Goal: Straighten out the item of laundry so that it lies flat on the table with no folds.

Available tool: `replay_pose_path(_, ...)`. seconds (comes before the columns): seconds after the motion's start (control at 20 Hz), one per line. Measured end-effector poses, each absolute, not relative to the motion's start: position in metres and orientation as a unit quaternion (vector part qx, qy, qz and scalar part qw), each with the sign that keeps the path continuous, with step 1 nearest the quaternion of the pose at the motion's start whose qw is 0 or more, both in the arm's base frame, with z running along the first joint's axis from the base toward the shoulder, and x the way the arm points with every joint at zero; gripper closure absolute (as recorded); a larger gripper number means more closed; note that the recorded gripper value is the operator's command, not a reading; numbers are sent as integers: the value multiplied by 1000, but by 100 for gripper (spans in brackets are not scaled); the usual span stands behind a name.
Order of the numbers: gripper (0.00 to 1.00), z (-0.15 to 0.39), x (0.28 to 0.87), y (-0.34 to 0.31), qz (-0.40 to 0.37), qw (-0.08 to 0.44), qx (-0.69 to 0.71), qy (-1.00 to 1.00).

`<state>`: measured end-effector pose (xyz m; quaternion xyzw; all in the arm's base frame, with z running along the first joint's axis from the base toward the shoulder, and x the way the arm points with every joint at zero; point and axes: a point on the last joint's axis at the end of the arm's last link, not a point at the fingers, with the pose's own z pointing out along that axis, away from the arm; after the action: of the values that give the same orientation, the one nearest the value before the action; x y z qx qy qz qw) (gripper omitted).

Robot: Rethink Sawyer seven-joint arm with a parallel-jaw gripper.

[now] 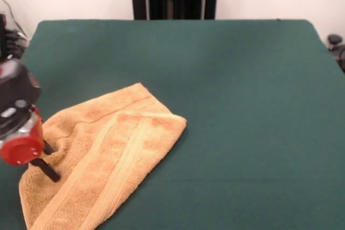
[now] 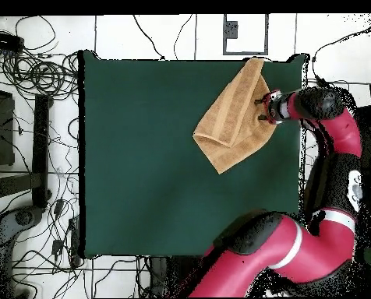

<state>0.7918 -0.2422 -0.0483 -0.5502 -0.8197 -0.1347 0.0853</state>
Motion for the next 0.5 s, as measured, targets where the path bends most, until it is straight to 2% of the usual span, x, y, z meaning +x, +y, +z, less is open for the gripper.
replay_pose_path(0.1,0,-44,799,-216,-43,41,-499,-865)
replay_pose_path(0.15,0,-44,801,-210,-21,29,-485,-874)
replay_pose_path(0.2,0,-44,805,-195,39,-9,-440,-897)
replay_pose_path(0.5,0,-48,814,-169,134,-88,-341,-926)
